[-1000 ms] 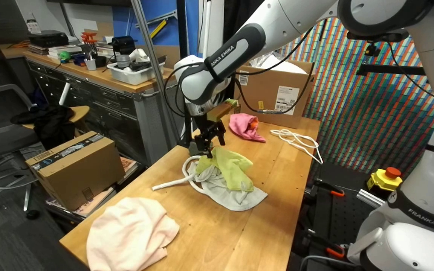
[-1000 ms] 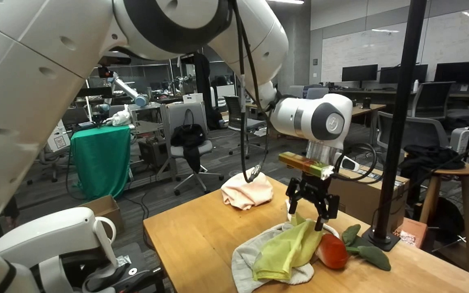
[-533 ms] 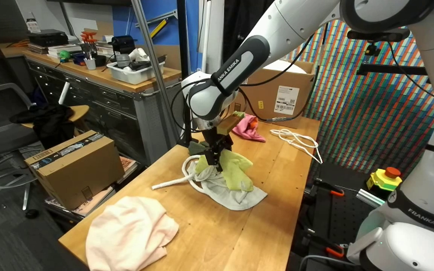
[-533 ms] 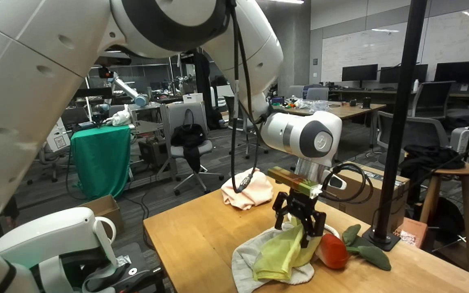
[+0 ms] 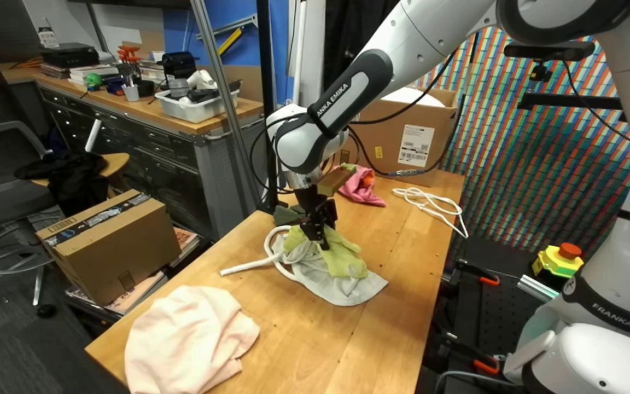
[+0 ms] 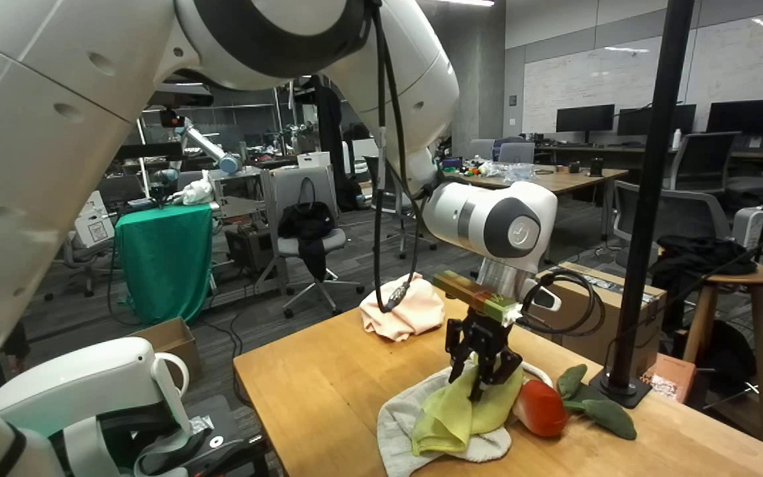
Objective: Separate the pile of clothes on the table
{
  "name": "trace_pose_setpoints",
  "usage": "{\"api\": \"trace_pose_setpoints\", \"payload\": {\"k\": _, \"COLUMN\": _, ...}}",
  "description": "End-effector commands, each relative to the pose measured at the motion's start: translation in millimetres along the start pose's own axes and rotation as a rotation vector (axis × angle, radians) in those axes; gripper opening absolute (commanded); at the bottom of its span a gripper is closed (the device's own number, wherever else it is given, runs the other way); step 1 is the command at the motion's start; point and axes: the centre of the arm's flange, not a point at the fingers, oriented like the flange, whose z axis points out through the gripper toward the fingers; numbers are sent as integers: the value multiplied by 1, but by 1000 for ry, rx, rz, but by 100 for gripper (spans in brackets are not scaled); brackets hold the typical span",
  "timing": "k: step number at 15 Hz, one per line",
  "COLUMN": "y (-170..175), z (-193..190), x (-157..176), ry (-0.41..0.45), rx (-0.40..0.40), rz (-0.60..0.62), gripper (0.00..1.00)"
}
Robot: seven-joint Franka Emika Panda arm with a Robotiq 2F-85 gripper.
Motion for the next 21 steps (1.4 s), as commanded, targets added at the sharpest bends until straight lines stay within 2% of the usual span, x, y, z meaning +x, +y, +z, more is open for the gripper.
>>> {"api": "trace_pose_setpoints", "payload": {"k": 1, "y": -1, "z": -17, "x": -17, "ry": 4, "rx": 39, "rz": -20, "gripper": 19}}
{"api": "trace_pose_setpoints", "payload": {"k": 3, "y": -2, "z": -26, "x": -21, "ry": 4, "rx": 33, "rz": -20, "gripper": 4}}
{"api": "trace_pose_setpoints", "payload": {"k": 4, "y": -2, "z": -30, "x": -23, "ry": 6, "rx": 29, "rz": -22, "gripper": 1}}
{"api": "trace_pose_setpoints", "payload": {"k": 10, "y": -4, "z": -65, "x": -37, "ry": 28, "rx": 21, "rz": -24, "gripper": 1}}
{"api": "trace_pose_setpoints", "payload": {"k": 12, "y": -6, "z": -82, "x": -47, "ry": 69, "rx": 7, "rz": -21, "gripper": 1}}
{"api": "trace_pose_setpoints", "payload": {"k": 17, "y": -20, "z": -145, "x": -88, "ry": 172, "rx": -22, "rz": -39, "gripper": 1}}
{"api": "trace_pose_setpoints", "payload": {"k": 21, "y": -51, "z": -193, "x": -125, "ry": 156, "rx": -69, "rz": -123, "gripper": 1}}
